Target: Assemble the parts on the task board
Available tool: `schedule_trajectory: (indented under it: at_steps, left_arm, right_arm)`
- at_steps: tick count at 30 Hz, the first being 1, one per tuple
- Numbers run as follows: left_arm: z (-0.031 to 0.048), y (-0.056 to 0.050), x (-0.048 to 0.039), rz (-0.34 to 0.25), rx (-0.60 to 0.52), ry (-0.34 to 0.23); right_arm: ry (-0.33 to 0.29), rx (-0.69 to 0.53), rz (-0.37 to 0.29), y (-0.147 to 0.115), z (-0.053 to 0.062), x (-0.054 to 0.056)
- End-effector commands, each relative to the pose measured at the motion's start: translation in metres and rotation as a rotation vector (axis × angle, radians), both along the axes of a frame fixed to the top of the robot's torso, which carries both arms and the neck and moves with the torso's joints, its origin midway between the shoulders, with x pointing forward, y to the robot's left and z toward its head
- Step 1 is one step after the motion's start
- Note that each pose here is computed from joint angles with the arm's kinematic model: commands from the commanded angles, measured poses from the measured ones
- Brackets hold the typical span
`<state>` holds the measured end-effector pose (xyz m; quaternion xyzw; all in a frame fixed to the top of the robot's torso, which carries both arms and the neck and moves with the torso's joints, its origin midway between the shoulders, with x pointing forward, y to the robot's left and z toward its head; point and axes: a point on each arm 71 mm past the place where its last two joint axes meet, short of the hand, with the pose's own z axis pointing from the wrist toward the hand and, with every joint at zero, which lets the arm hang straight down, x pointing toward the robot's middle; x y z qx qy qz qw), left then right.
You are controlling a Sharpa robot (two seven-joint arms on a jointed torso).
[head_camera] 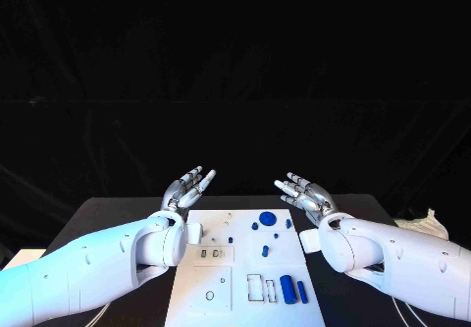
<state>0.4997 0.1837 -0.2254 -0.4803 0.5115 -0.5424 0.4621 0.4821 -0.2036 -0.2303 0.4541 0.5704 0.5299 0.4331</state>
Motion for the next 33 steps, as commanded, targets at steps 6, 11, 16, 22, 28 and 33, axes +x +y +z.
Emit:
schedule_trajectory:
  at_steps: [6, 11, 16, 22, 28, 33]
  left_arm:
    - [0.0024, -0.006, -0.0002, -0.061, -0.042, -0.021]
    - [0.0050, 0.006, -0.0016, -0.084, -0.059, -0.050]
    - [0.0056, 0.009, -0.0049, -0.109, -0.070, -0.033]
    - [0.0090, 0.014, -0.0136, -0.142, -0.084, -0.017]
    - [0.0157, 0.016, -0.0294, -0.193, -0.105, 0.005]
    - [0.0229, 0.016, -0.0445, -0.221, -0.128, 0.025]
  right_arm:
    - [0.042, -0.035, 0.212, 0.010, -0.003, -0.001]
    - [-0.153, -0.217, 0.147, -0.007, 0.007, 0.007]
    - [-0.234, -0.304, 0.145, -0.010, 0.012, 0.010]
    - [-0.307, -0.433, 0.202, -0.009, 0.018, 0.014]
    - [-0.391, -0.647, 0.304, -0.003, 0.031, 0.017]
    - [-0.456, -0.888, 0.365, 0.001, 0.043, 0.019]
